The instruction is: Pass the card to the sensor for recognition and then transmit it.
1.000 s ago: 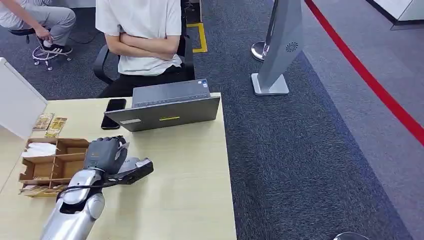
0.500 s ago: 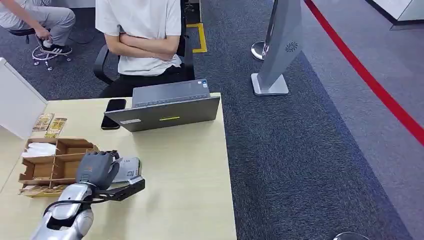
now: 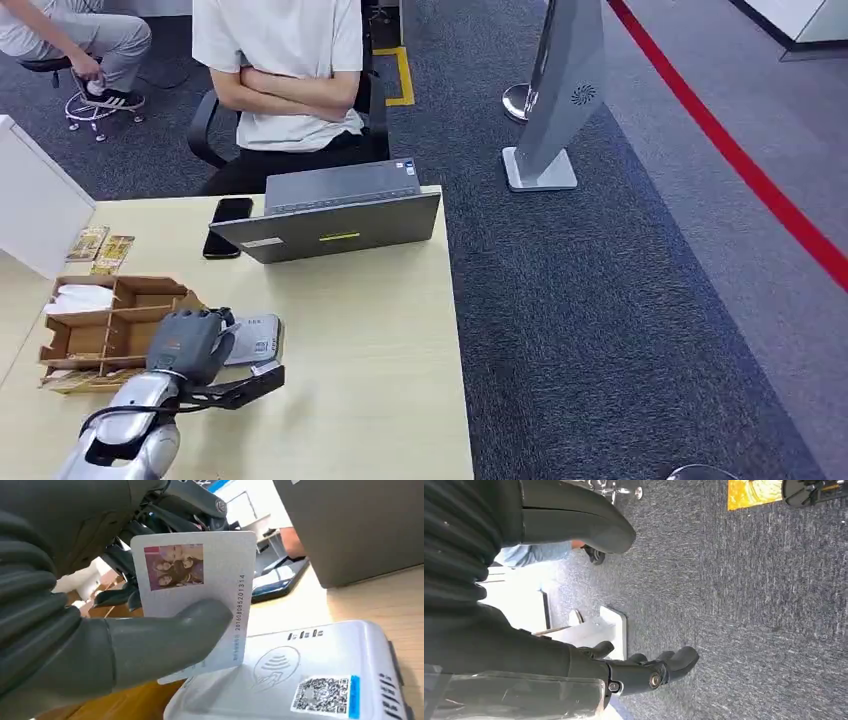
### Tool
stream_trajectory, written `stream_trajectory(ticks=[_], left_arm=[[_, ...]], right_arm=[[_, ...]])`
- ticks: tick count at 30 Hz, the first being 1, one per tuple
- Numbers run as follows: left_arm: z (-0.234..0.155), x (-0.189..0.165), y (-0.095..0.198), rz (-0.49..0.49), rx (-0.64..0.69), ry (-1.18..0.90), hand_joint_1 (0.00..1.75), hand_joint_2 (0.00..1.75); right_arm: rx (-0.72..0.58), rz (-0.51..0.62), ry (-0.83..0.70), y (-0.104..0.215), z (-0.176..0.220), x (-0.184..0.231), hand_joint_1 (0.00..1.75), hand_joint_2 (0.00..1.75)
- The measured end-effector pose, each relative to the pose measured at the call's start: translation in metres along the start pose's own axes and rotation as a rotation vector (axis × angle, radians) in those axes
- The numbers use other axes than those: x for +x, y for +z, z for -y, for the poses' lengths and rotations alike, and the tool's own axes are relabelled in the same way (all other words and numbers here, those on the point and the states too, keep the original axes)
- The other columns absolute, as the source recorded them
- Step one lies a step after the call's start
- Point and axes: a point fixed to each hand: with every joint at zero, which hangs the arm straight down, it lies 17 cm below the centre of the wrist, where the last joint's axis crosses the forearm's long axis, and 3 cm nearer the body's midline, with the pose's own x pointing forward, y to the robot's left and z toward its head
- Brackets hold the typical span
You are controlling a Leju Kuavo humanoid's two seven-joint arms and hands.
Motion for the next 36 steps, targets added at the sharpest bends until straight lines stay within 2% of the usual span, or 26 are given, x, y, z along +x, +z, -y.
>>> stream_trajectory(ticks=[6,9,13,16,18,23,33,36], left_arm=[[-0.017,0.008,-0.015,0.023,0.054,0.022,1.75,1.75],[-0.040,0.018,-0.022,0.044,0.147,0.032,1.75,1.75],[-0.113,0.050,-0.021,0.120,0.421,0.032,1.75,1.75],[-0.178,0.073,-0.007,0.176,0.651,0.025,1.75,1.75],[-0.205,0.083,0.000,0.196,0.731,0.031,1.75,1.75],[-0.228,0.094,0.007,0.218,0.791,0.042,1.75,1.75],[-0.239,0.099,0.012,0.229,0.825,0.049,1.75,1.75],[-0.254,0.103,0.022,0.242,0.903,0.054,1.75,1.75]], right_arm=[[-0.001,0.002,0.004,0.000,0.000,0.000,0.00,1.75],[0.000,0.003,0.007,0.000,0.000,0.000,0.00,1.75],[0.002,0.010,0.025,0.000,0.000,0.001,0.00,1.75],[-0.003,0.020,0.050,0.000,0.001,0.003,0.00,1.75],[-0.005,0.026,0.058,0.000,0.001,0.005,0.00,1.75],[-0.006,0.029,0.061,0.000,0.001,0.007,0.00,1.75],[-0.007,0.031,0.063,0.000,0.002,0.007,0.00,1.75],[-0.007,0.038,0.078,0.001,0.002,0.008,0.00,1.75]])
